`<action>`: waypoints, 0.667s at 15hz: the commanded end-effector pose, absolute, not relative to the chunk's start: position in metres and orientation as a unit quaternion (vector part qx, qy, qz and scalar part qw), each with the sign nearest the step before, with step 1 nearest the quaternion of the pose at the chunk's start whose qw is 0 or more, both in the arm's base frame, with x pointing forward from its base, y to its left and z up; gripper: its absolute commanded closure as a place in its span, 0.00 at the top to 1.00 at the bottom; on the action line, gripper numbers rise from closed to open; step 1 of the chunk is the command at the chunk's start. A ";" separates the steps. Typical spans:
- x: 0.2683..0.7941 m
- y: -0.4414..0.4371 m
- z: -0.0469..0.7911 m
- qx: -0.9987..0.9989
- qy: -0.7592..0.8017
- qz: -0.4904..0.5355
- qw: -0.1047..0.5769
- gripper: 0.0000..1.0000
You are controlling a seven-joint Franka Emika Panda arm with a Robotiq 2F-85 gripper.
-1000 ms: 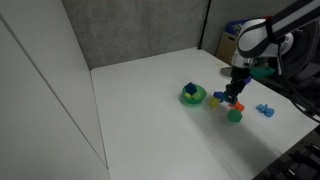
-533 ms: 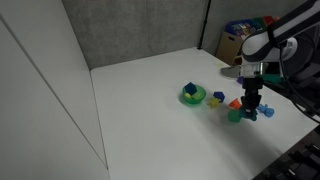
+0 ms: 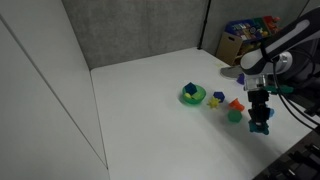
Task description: Remove the green toy from the green bowl
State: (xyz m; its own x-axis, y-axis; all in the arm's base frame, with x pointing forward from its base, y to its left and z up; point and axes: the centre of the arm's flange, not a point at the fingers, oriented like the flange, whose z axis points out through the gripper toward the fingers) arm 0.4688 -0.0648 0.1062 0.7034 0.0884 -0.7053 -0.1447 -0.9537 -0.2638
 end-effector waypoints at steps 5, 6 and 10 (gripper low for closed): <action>0.464 -0.085 0.059 -0.884 0.038 0.439 0.155 0.06; 0.463 -0.087 0.054 -0.882 0.040 0.443 0.154 0.06; 0.460 -0.092 0.041 -0.875 0.048 0.459 0.145 0.41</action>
